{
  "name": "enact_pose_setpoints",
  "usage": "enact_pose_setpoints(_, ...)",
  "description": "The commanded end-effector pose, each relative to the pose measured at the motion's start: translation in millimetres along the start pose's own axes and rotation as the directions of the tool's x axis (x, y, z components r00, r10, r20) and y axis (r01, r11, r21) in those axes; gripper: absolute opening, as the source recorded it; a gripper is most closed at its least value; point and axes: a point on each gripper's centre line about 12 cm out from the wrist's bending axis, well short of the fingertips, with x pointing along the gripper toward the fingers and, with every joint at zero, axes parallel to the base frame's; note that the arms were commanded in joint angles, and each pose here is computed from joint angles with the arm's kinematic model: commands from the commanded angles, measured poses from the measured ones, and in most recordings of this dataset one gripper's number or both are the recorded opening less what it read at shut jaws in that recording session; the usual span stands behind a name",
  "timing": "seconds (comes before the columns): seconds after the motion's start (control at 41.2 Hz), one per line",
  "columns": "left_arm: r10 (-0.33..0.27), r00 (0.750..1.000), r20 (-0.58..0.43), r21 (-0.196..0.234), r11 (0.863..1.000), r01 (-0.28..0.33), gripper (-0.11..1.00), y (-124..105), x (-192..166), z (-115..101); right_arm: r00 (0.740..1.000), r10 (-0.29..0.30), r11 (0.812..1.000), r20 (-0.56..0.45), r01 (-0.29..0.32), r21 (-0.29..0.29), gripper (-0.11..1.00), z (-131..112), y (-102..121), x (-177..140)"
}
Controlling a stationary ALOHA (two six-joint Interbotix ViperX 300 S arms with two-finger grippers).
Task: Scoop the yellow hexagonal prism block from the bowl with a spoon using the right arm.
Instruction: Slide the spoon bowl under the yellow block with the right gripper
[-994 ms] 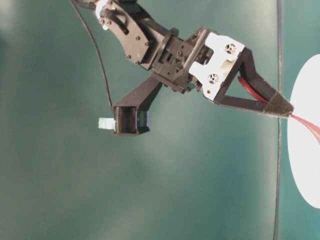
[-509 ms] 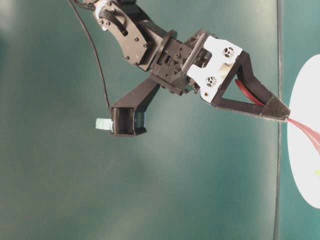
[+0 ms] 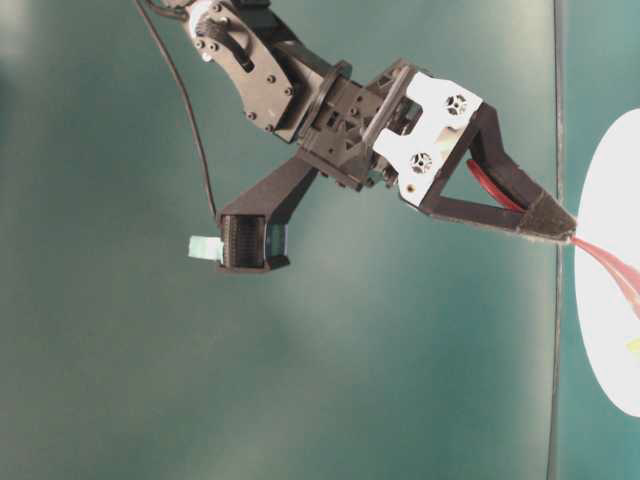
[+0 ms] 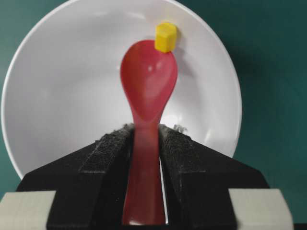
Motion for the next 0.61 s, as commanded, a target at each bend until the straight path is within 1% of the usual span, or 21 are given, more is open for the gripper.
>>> enact_pose_setpoints(0.0, -0.001, 1.0, 0.015, 0.001, 1.0, 0.001, -0.01, -0.2, 2.0, 6.2, 0.998, -0.006, 1.0, 0.068, 0.007, -0.009, 0.24, 17.6, 1.0, -16.3)
enact_pose_setpoints(0.364, 0.001, 1.0, 0.015, 0.001, 1.0, -0.001, -0.01, 0.1, 2.0, 6.3, 0.995, -0.014, 1.0, 0.095, 0.016, -0.017, 0.24, 23.0, -0.1, -26.2)
enact_pose_setpoints(0.582, 0.001, 1.0, 0.015, 0.001, 1.0, -0.001, -0.01, 0.1, 2.0, 6.3, 0.995, -0.018, 1.0, 0.102, 0.02, -0.018, 0.24, 24.0, -0.9, -26.9)
